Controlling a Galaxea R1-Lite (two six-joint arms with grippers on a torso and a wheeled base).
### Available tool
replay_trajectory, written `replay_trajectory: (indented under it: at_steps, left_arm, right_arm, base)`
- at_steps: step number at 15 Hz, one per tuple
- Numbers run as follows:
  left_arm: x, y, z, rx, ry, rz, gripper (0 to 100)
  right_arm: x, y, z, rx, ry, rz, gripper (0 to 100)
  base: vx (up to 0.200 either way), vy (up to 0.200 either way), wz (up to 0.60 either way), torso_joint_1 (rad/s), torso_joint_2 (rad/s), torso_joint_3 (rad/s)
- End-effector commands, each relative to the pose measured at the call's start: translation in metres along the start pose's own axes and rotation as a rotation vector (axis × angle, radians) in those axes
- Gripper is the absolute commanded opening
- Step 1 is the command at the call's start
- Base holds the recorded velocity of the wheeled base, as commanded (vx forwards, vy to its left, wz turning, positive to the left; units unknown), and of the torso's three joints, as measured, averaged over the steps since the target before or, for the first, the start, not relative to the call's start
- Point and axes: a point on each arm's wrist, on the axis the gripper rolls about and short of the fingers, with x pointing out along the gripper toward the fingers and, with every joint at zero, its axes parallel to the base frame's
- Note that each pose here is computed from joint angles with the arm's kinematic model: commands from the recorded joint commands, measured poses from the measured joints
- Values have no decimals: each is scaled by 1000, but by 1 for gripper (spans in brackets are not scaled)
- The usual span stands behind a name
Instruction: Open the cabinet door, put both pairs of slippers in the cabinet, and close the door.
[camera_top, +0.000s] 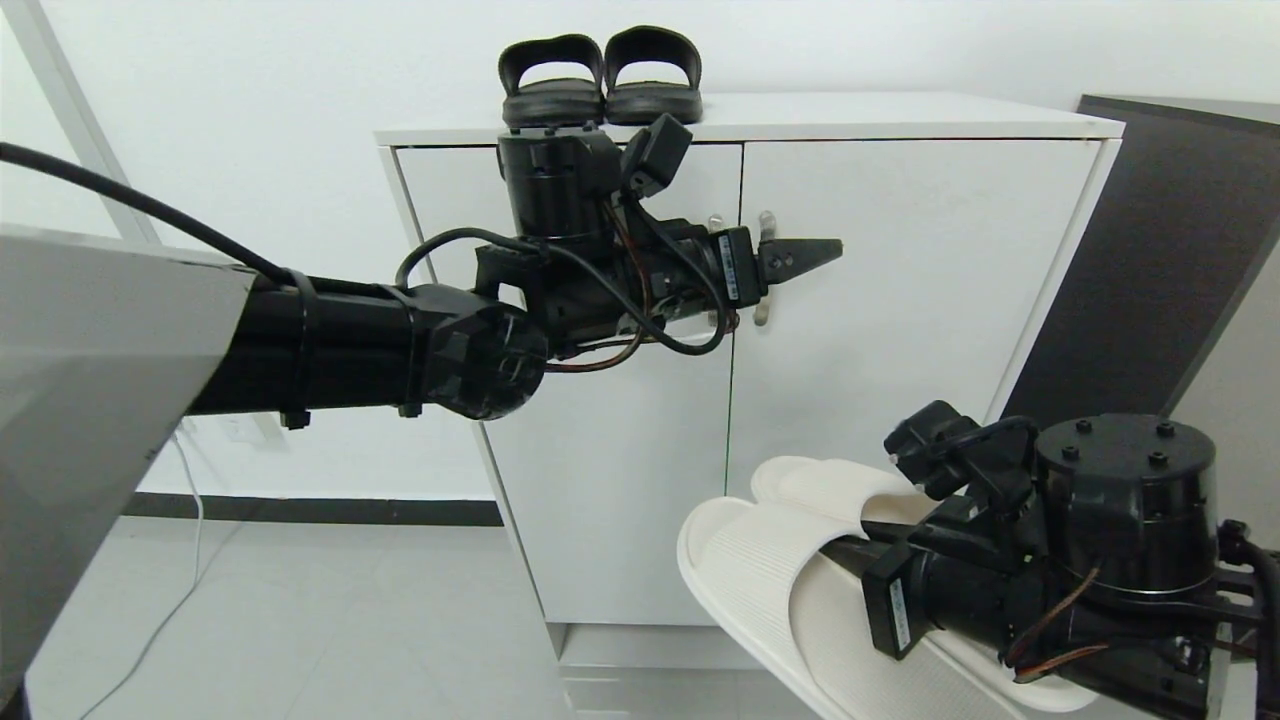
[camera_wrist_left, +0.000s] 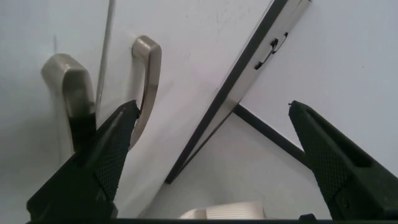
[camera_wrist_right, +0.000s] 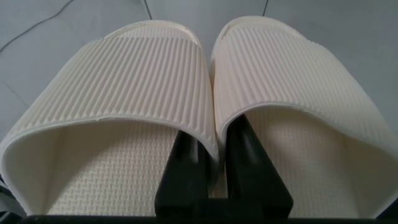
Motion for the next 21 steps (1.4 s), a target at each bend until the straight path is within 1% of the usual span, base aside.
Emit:
replay_trajectory:
  at_steps: [1, 4, 5, 8, 11, 12, 14, 15, 17, 19, 21]
  left_arm:
    - [5, 1, -6, -5, 10, -2, 100]
    - [9, -2, -10, -8, 19, -10, 100]
    - [10, -4, -10, -9, 21, -16, 0]
    - [8, -8, -9, -7, 17, -19, 0]
    - [1, -28, -9, -7, 20, -28, 0]
    - [-3, -34, -9, -6, 19, -36, 0]
    - [-10, -43, -12, -5, 20, -54, 0]
    - [-16, -47, -13, -5, 20, -57, 0]
    - [-24, -55, -14, -4, 21, -71, 0]
    - [-36, -65, -17, -4, 22, -85, 0]
    - [-51, -71, -19, -5, 26, -87, 0]
  right_arm:
    - [1, 0, 0, 0, 2, -1, 0]
    - [0, 0, -1, 0, 5, -2, 0]
    - [0, 0, -1, -1, 5, 1, 0]
    - [0, 0, -4, -2, 15, 15, 0]
    - [-1, 0, -5, -3, 17, 22, 0]
    - [-3, 0, -6, -3, 20, 48, 0]
    - [-15, 2, -10, -12, 20, 140, 0]
    - [-21, 2, -11, -39, 15, 185, 0]
    - [-27, 2, -13, -68, 9, 215, 0]
    - [-28, 2, -18, -88, 24, 222, 0]
    - [-28, 2, -20, -114, 31, 230, 0]
  base:
    - [0, 0, 0, 0, 0, 0]
    - [0, 0, 0, 0, 0, 0]
    - [0, 0, 0, 0, 0, 0]
    - [0, 0, 0, 0, 0, 0]
    - [0, 0, 0, 0, 0, 0]
    - [0, 0, 0, 0, 0, 0]
    - [0, 0, 0, 0, 0, 0]
    - [0, 0, 0, 0, 0, 0]
    - [0, 0, 0, 0, 0, 0]
    - [0, 0, 0, 0, 0, 0]
    - [0, 0, 0, 0, 0, 0]
